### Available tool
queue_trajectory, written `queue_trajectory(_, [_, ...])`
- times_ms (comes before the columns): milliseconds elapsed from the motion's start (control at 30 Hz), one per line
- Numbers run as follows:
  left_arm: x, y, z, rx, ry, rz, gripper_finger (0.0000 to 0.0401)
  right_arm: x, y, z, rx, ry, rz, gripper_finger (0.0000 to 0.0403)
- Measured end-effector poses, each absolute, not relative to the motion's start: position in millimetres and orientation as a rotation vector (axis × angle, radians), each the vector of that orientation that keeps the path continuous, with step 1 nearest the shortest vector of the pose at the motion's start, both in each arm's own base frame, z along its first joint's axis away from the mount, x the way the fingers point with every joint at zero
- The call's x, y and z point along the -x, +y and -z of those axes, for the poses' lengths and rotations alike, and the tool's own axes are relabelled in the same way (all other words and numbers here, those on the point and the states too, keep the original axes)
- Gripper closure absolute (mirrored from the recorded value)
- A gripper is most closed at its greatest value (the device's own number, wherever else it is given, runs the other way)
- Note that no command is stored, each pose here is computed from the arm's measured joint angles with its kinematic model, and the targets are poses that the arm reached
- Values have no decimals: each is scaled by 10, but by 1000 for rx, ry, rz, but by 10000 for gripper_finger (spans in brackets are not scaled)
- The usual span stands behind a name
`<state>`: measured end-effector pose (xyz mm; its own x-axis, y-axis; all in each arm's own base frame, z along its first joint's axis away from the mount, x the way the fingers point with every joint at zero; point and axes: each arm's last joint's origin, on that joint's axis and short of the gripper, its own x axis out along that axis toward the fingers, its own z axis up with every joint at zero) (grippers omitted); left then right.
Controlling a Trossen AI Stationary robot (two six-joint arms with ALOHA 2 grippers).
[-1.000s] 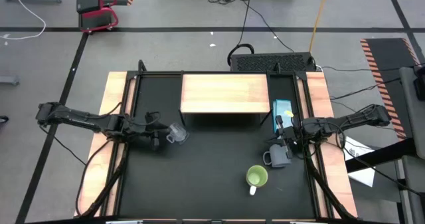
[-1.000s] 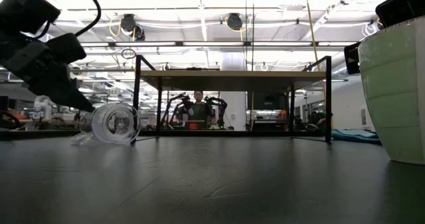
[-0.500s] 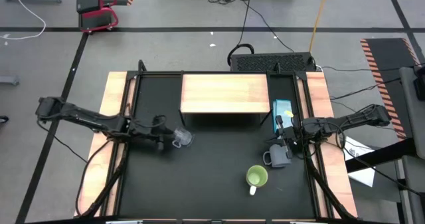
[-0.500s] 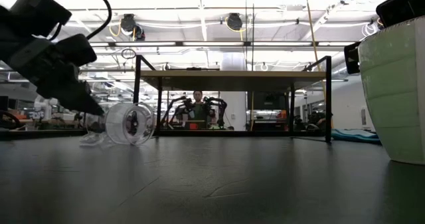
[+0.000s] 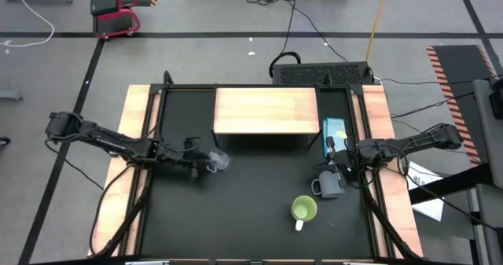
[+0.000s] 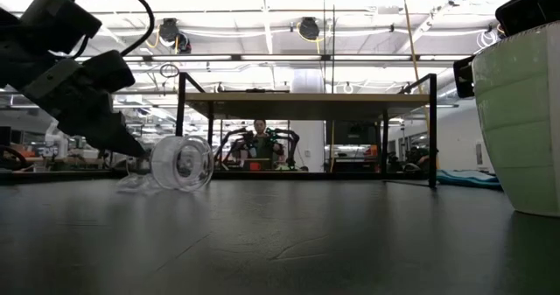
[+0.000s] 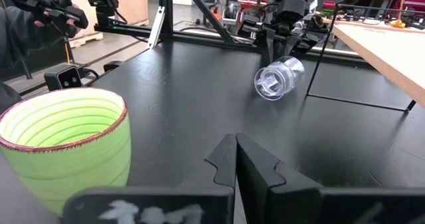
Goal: Stack small to large cups/mugs on shelf
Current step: Put the gray mug on the shelf, then put the transparent mug on the shelf
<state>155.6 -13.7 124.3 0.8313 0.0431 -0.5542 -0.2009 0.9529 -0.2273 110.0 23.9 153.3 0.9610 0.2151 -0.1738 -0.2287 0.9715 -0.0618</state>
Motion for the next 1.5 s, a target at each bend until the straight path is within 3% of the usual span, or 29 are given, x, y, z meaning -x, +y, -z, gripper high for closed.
queue_trajectory(267, [-1563,-138,-1254,278,563,-128,392,-1100,239,-1531,82,168,-225,403])
queue_trajectory(500, [-1570,-165,-1266,250,553,-95,396,-1100,239,-1532,82,167,-225,403])
queue_trajectory(867, [-1627,-352,-1439,241,373,66,398,-1100,239,-1532,82,167,-225,403])
queue_trajectory(1133, [-1644,-402,-1512,195,305,40,399,-1100,239,-1533,81,166,-225,403])
queue_trajectory(1500, [-1836,-482,-1914,47,254,35,400,-1100,239,-1536,81,163,-225,403])
